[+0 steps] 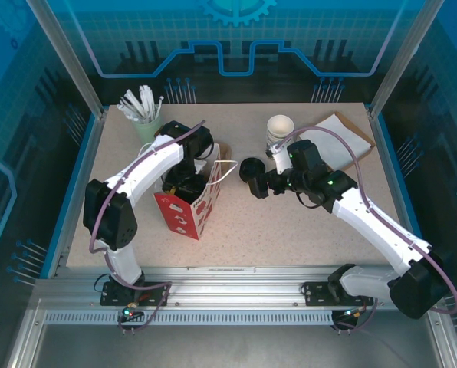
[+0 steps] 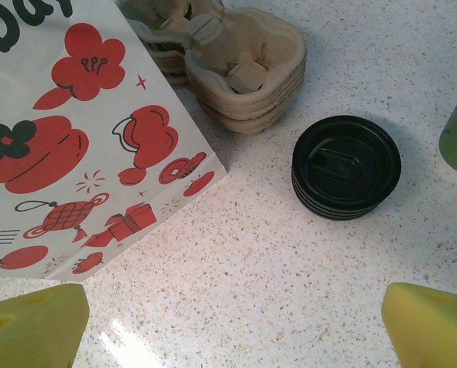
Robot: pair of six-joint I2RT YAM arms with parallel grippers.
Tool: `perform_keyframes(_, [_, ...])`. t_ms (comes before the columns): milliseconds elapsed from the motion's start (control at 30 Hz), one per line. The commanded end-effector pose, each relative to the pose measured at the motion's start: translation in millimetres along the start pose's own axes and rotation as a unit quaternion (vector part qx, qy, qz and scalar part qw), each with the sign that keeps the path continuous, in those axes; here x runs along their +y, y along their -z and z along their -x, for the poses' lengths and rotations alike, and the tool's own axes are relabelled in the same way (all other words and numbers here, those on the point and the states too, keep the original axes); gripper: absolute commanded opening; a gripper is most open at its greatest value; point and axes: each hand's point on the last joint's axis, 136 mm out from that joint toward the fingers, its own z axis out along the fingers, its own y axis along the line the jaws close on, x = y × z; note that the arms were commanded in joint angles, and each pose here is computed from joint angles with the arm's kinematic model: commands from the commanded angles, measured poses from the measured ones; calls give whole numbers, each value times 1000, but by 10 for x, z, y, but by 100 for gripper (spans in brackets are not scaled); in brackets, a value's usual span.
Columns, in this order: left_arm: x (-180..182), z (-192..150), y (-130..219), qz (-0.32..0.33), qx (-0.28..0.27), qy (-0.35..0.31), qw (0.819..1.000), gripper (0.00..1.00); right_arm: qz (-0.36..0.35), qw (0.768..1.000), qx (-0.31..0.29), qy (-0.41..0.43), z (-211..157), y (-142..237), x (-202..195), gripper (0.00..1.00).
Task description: Pack the takeout coffee
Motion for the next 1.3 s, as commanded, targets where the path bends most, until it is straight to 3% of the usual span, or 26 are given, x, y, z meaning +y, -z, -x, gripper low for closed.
perform_keyframes(0, [60,11,-110,11,14,-3,1000,46,4,1000,2,13,-11,-25,53,100])
perform_keyframes(633, [110,-171,158,13,-1,2,1000,45,9,1000,3,12,2,-43,77,100])
perform_keyframes(1267, [109,-179,-12,18,29,-6,999,45,5,1000,5,13,-18,-54,63,100])
